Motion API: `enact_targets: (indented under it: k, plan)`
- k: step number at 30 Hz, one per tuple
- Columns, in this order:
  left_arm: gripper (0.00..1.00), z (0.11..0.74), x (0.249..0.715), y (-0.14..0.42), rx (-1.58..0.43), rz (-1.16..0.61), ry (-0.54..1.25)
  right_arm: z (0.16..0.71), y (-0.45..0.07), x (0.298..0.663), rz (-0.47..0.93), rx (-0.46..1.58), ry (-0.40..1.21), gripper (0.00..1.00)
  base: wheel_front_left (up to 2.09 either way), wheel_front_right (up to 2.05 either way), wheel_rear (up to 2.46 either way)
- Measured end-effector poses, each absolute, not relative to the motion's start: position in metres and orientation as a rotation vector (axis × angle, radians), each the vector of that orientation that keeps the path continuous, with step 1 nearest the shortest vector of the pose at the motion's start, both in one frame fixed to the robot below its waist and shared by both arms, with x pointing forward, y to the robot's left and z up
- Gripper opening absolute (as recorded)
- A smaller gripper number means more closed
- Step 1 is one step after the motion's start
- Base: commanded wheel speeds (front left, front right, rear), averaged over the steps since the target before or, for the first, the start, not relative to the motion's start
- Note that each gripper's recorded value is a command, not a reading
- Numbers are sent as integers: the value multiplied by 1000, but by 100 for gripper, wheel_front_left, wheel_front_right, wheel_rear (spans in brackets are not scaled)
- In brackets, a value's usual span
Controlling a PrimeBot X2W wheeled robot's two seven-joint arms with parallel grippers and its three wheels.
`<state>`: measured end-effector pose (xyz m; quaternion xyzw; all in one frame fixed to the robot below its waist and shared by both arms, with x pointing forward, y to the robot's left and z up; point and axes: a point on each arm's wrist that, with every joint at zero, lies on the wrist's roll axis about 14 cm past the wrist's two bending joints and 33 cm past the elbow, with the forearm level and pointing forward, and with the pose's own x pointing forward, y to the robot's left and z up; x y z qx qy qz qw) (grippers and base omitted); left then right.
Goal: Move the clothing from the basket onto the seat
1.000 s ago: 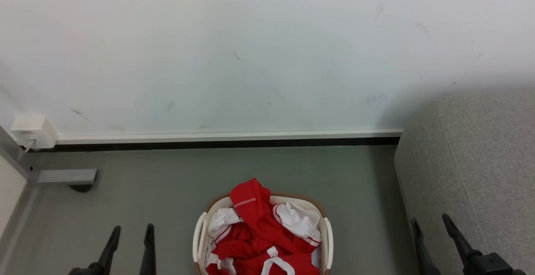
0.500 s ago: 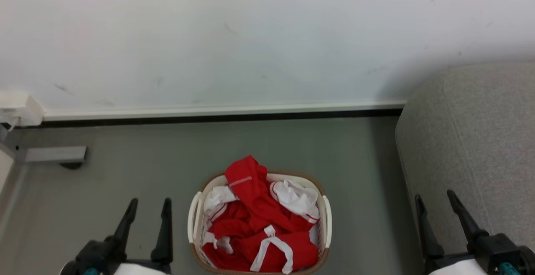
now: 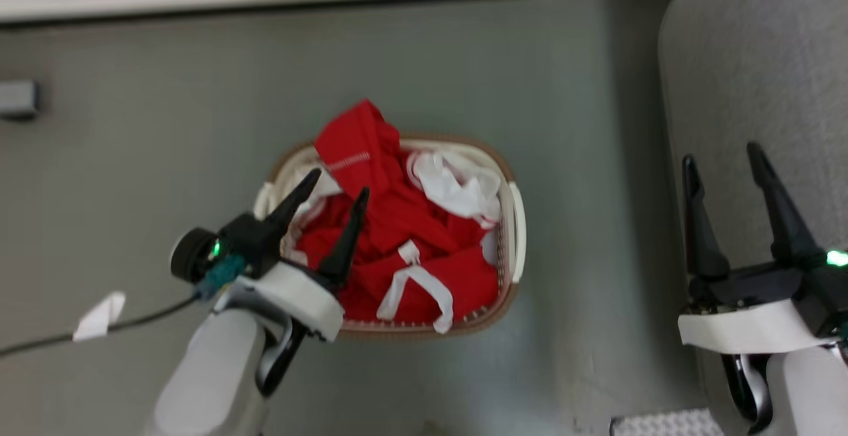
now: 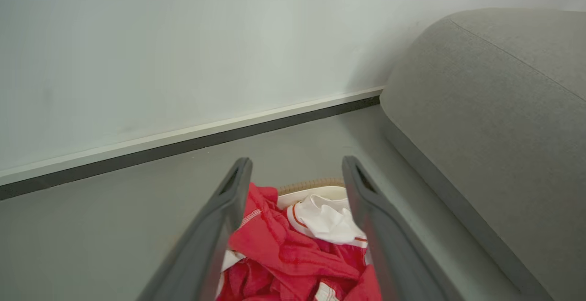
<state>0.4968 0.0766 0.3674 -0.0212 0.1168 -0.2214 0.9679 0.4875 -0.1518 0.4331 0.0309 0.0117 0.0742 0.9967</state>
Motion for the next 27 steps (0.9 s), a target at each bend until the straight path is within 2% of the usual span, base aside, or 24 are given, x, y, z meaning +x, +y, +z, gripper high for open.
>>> enact_targets:
  k: [8,14,24,25,26,27]
  plan:
    - [100,248,508,64,-43,-483,541,384,-160,503,135,49,95,100,0,0,0]
    - [100,201,516,53,-69,-489,646,355,-167,500,116,50,153,100,0,0,0]
    - [100,143,522,66,8,-477,765,324,-178,495,93,37,214,100,0,0,0]
    - [10,139,520,65,13,-484,775,322,-178,494,90,35,220,100,0,0,0]
    - [0,137,519,63,15,-493,779,320,-179,493,89,34,224,100,0,0,0]
    - [0,137,519,61,24,-505,774,320,-180,493,88,33,227,100,0,0,0]
